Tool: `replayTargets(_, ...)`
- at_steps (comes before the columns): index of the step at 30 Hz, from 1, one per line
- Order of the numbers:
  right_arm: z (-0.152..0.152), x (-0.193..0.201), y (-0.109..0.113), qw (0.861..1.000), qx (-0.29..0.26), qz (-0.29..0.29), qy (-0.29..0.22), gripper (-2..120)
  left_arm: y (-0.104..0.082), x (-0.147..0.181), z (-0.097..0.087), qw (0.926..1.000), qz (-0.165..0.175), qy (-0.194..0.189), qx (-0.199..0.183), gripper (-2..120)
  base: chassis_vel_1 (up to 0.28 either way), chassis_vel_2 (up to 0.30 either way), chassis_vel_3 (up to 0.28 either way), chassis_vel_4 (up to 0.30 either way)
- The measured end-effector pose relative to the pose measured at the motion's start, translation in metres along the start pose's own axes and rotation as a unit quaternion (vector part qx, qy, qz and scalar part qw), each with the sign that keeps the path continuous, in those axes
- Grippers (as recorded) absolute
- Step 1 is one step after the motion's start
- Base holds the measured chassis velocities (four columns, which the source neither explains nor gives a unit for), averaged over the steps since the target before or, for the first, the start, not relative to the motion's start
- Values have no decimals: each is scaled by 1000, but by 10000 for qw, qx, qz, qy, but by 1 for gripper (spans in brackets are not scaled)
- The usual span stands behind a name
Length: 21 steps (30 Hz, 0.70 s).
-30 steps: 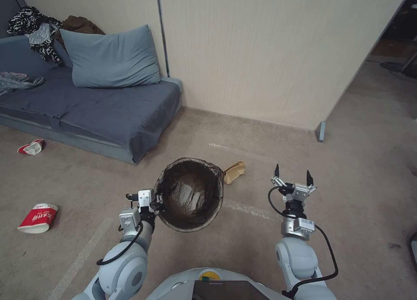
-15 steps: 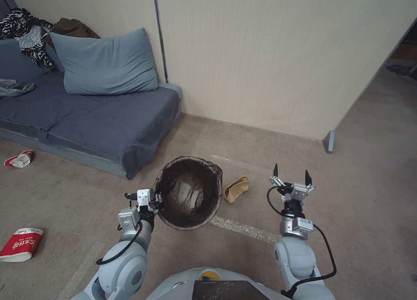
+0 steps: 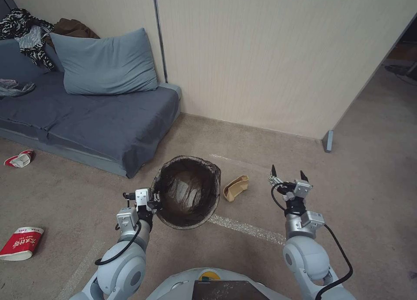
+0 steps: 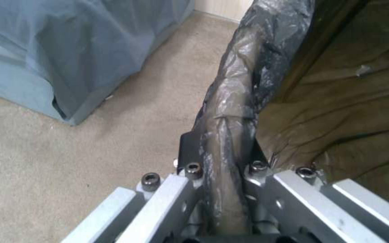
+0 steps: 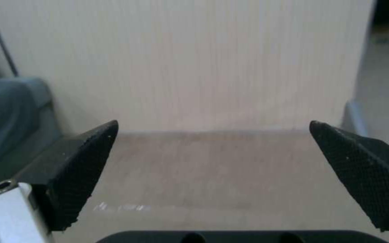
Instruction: Pick up the trash bin, then pick up the garbage from the floor and place it into the trash bin.
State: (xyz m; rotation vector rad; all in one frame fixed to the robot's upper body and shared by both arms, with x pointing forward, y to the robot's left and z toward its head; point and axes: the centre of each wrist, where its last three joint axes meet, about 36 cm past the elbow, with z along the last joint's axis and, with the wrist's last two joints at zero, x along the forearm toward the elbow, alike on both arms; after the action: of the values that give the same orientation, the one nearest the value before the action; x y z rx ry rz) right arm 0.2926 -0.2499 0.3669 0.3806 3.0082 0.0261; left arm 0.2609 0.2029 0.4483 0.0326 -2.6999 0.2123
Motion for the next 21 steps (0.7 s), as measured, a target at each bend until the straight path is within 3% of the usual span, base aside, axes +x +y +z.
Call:
replayTargets(6, -7, -1, -3, 9998, -79, -67, 158, 100, 0, 0, 0, 10000, 1, -3, -2, 0, 0, 0, 0, 0)
replayTargets(13, -41, -17, 8, 9867, -769, -416, 1372, 100, 0, 2, 3, 10000, -8, -3, -55, 0, 0, 0, 0, 0)
replayTargets(16, -44, -21, 9, 9843, -794, -475, 1506, 100, 0, 3, 3, 10000, -11, -4, -57, 0, 0, 0, 0, 0)
replayTargets(19, -52, -34, 12, 9741, -956, -670, 1937, 100, 0, 4, 2, 10000, -25, -16, -60, 0, 0, 0, 0, 0)
replayTargets(21, -59, -51, 19, 9570, -1289, -783, 2478, 100, 2, 4, 1, 9999, -64, -40, -73, 0, 0, 0, 0, 0)
